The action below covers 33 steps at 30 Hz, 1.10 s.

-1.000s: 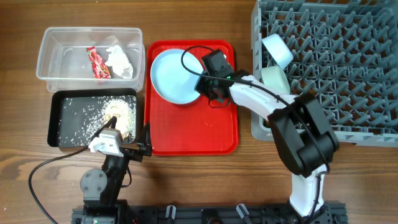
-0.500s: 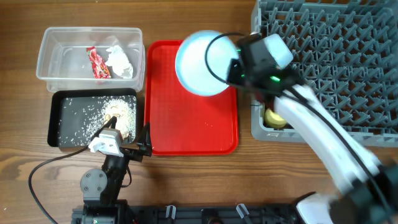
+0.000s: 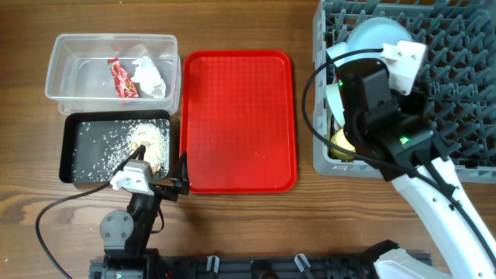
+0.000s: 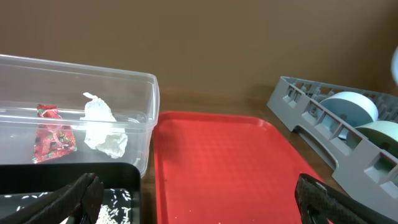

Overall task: Sort waste into correct bins and load items into the dishwasher rack
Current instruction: 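Lift the light-blue plate and stand it upright in the rack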

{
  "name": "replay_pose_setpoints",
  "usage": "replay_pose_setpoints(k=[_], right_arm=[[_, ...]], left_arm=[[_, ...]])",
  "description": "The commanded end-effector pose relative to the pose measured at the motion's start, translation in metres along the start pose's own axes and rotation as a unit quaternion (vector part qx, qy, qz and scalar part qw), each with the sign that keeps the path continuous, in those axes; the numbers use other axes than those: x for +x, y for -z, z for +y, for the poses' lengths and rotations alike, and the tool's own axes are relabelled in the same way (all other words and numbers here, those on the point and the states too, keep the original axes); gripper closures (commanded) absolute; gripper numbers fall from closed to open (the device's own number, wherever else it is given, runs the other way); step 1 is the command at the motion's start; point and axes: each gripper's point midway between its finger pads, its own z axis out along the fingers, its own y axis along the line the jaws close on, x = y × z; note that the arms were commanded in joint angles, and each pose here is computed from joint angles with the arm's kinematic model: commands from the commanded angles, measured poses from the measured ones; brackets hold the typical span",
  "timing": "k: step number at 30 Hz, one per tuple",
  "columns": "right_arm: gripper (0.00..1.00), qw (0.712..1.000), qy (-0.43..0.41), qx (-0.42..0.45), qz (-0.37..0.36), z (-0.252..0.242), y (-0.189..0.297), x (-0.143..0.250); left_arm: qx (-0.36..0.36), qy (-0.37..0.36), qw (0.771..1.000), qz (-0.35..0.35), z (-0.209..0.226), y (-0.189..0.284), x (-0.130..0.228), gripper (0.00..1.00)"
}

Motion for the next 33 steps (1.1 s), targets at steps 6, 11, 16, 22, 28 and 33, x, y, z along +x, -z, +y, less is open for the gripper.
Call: replay_pose_setpoints(k=[6, 11, 16, 22, 28, 33], right_arm=[[0.96, 0.987, 0.083, 0.129, 0.045, -0.029, -0.043, 0.014], [0.96, 0.979, 0.131, 0.135, 0.078, -0.003, -0.073, 0.031], [0.96, 0.971, 0.187, 0.124, 0.082, 0.033, -0.091, 0.037], [0.79, 0.969, 0.217, 0.102, 0.064, 0.061, -0.086, 0.034], [0.60, 0.972, 0.232, 0.028, 0.021, 0.102, -0.057, 0.021], [0.56, 0.968, 0.242, -0.058, -0.021, 0.151, -0.012, 0.020]], left_arm=[[0.004, 0.003, 1.000, 0.003, -0.001, 0.000, 0.002, 0.00], [0.004, 0.003, 1.000, 0.003, -0.001, 0.000, 0.002, 0.00], [0.004, 0.003, 1.000, 0.003, -0.001, 0.000, 0.002, 0.00], [0.004, 0.003, 1.000, 0.003, -0.001, 0.000, 0.002, 0.00], [0.004, 0.003, 1.000, 0.003, -0.001, 0.000, 0.002, 0.00], [0.004, 0.003, 1.000, 0.003, -0.001, 0.000, 0.002, 0.00]])
